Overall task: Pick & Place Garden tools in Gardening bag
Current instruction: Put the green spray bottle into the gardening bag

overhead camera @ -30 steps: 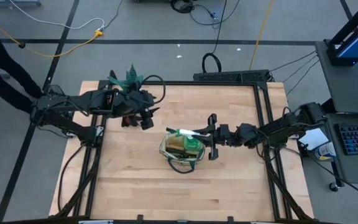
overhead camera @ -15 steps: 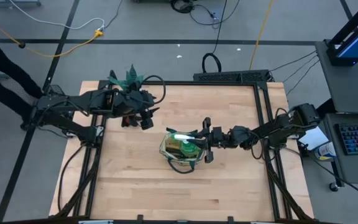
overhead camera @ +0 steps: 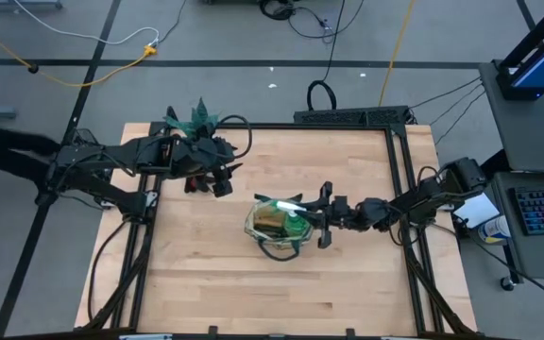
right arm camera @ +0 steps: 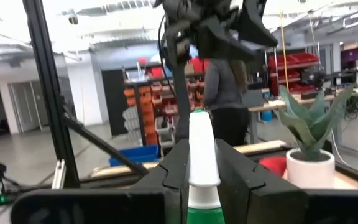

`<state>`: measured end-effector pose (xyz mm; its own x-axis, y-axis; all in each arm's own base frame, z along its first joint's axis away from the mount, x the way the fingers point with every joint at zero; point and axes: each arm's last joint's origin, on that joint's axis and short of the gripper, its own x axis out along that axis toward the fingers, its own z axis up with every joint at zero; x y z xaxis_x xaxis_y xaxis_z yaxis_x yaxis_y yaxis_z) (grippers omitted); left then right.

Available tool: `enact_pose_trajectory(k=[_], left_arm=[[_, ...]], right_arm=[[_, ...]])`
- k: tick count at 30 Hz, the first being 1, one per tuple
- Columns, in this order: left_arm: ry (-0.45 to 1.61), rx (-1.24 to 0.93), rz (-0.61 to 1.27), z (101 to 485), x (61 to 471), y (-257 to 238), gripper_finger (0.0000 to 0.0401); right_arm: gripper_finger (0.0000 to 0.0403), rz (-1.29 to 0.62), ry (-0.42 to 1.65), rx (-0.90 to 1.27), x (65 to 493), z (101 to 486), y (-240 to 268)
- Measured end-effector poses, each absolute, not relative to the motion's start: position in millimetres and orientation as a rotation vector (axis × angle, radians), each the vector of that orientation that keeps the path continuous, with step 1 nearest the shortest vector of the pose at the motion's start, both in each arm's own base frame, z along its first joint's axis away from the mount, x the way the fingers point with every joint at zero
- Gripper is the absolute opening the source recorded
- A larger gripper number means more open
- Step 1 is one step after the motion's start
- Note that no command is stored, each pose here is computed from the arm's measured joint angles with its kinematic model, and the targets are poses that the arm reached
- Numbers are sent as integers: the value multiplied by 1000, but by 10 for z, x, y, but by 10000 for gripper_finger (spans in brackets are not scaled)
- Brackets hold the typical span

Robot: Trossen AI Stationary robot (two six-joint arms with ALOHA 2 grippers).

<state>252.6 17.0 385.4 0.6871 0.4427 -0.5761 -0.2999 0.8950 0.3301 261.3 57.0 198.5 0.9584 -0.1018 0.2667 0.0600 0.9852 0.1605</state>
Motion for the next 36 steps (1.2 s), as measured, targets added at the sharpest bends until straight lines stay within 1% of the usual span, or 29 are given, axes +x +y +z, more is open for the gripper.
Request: enact_pose_trajectory(k=[9, 13, 20, 27, 36], left_arm=[[695, 202, 424, 3854, 2526, 170, 202], [692, 190, 428, 3854, 2526, 170, 202], [692, 188, 429, 3854, 2526, 170, 202], [693, 189, 429, 3854, 2526, 169, 202], [694, 189, 429, 3853, 2525, 170, 202]], right_arm=[[45, -112, -239, 163, 2638, 1901, 567], [45, -136, -200, 178, 2675, 1782, 569], [45, -138, -227, 198, 2709, 1669, 577], [45, -279, -212, 247, 2710, 1618, 552], [48, -277, -182, 188, 2676, 1600, 688]])
